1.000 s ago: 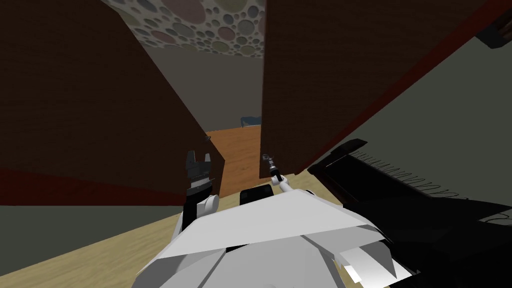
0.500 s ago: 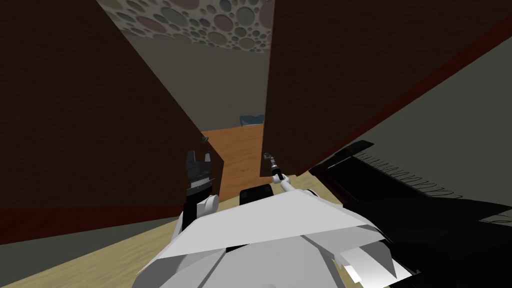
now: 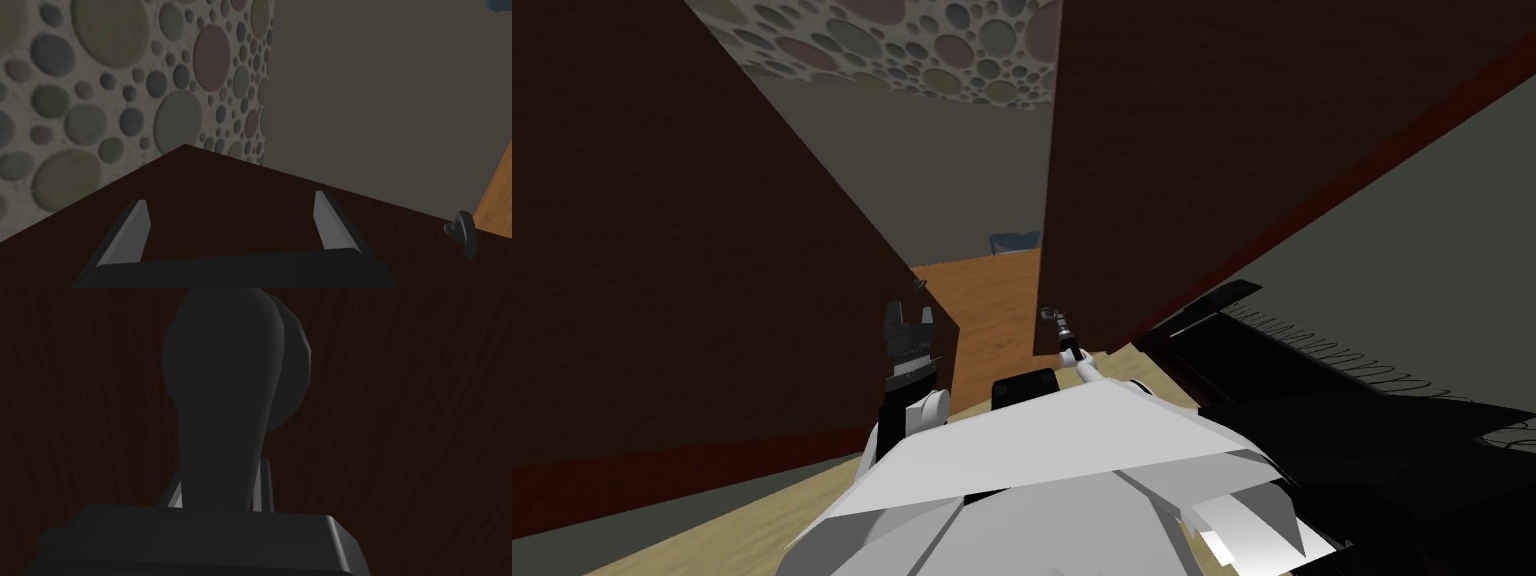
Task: Push the door open
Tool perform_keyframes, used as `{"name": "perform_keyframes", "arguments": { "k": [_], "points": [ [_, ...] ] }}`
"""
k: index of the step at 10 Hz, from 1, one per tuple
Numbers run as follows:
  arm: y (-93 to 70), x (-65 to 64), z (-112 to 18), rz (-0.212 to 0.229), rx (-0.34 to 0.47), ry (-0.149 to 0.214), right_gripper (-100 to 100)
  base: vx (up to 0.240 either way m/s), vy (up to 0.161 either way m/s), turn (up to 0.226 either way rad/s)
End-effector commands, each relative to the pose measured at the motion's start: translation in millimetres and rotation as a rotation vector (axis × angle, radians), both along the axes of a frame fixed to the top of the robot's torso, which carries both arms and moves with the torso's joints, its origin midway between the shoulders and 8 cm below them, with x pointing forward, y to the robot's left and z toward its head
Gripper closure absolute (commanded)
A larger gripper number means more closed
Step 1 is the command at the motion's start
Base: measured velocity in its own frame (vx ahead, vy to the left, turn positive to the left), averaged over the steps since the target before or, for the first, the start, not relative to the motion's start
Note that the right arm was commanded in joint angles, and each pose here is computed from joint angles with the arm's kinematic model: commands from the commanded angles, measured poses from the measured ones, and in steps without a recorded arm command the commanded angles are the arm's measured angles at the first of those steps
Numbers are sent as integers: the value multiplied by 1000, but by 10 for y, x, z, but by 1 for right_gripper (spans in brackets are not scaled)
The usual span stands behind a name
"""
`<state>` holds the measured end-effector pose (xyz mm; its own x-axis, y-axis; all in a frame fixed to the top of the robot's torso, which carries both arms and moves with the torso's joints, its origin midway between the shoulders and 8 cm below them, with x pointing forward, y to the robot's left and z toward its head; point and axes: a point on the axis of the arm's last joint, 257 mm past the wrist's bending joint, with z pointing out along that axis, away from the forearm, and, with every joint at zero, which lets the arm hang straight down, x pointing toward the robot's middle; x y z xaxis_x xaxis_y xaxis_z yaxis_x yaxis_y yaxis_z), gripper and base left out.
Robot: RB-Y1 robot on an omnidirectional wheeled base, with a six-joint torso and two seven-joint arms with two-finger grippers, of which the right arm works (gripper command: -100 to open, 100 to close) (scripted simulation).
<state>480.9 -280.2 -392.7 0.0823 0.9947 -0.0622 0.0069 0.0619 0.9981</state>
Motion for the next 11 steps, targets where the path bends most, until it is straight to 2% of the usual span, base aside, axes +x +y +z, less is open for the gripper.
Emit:
{"name": "perform_keyframes", "arguments": {
  "k": [1,7,11],
  "points": [
    [-190,9,48,-37,-11,-12,100,183,62,-83],
    [-565,-38,69,-132,-1,-17,100,183,80,-72],
    [-741,-86,62,-193,19,-18,100,184,80,-82]
  ]
}}
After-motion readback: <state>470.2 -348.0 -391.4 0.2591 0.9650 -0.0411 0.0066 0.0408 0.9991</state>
